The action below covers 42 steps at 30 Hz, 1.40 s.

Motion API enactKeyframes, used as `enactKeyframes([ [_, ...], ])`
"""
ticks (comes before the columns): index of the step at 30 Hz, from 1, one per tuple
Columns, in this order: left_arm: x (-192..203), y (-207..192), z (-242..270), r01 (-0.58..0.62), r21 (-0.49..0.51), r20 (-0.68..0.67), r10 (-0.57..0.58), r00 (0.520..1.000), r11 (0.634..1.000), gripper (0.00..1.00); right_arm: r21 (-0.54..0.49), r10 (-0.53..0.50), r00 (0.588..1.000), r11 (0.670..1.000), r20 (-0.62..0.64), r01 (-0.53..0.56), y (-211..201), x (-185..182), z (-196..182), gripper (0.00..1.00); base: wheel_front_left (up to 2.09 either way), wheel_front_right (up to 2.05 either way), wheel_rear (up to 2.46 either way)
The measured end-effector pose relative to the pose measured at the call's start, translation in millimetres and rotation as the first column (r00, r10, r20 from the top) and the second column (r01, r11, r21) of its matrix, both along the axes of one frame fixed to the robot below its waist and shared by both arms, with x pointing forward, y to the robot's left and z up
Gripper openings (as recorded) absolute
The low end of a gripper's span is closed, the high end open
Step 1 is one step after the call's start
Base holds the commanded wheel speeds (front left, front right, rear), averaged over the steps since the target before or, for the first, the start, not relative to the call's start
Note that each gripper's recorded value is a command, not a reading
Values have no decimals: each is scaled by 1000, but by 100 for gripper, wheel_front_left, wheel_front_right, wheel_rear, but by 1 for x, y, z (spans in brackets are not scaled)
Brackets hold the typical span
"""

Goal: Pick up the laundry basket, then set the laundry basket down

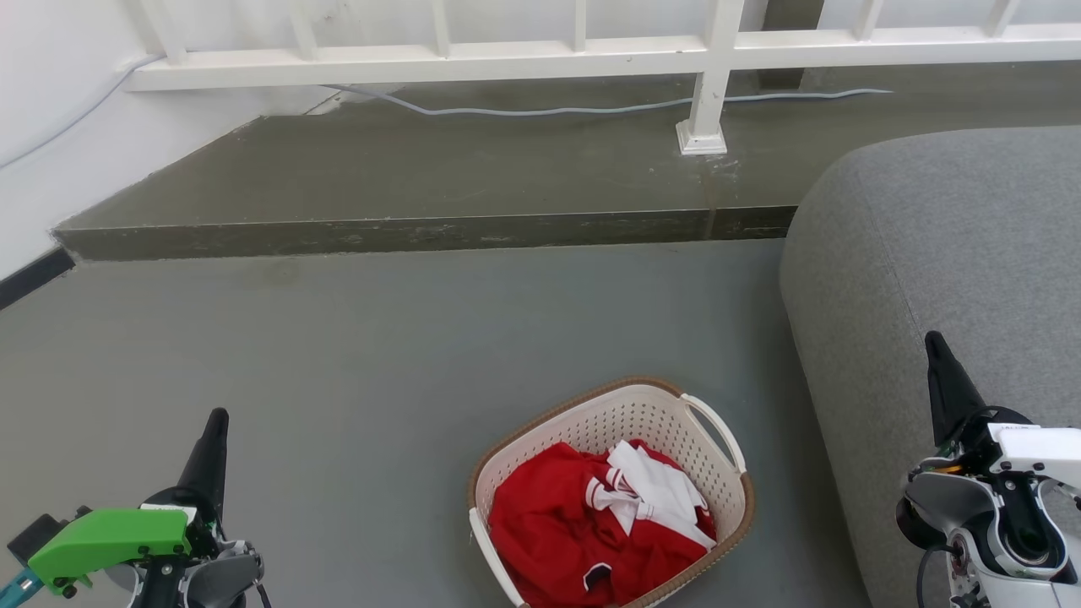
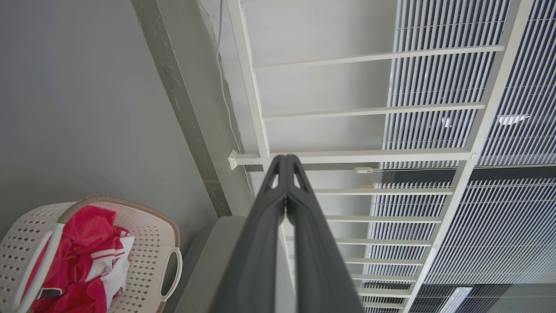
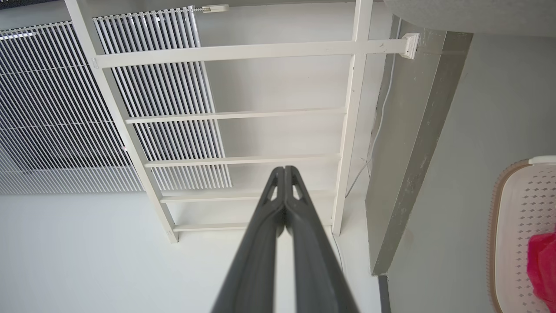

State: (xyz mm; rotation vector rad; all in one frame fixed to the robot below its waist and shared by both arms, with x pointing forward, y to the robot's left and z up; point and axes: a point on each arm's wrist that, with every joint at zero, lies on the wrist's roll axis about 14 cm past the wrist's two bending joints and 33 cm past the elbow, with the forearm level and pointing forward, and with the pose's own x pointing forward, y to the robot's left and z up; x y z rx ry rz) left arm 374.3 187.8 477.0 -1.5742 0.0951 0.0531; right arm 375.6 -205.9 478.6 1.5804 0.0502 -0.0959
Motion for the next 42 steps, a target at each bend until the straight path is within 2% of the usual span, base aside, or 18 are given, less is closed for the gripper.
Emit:
enactKeyframes([
  [25,0,0,0,0,0,0,0,1000,1000,0,0,0,1000,1000,0,0,0,0,0,0,0,0,0],
  [26,0,0,0,0,0,0,0,1000,1000,100,0,0,1000,1000,0,0,0,0,0,100,0,0,0],
  [33,-18,-8,-33,0,-28,-102,-2,995,1000,100,34,3,994,999,-108,0,9,-19,-35,100,0,0,0],
  [42,-16,-6,-28,-13,-23,-84,11,996,1000,100,28,14,996,1000,-91,-11,14,-16,-30,100,0,0,0],
])
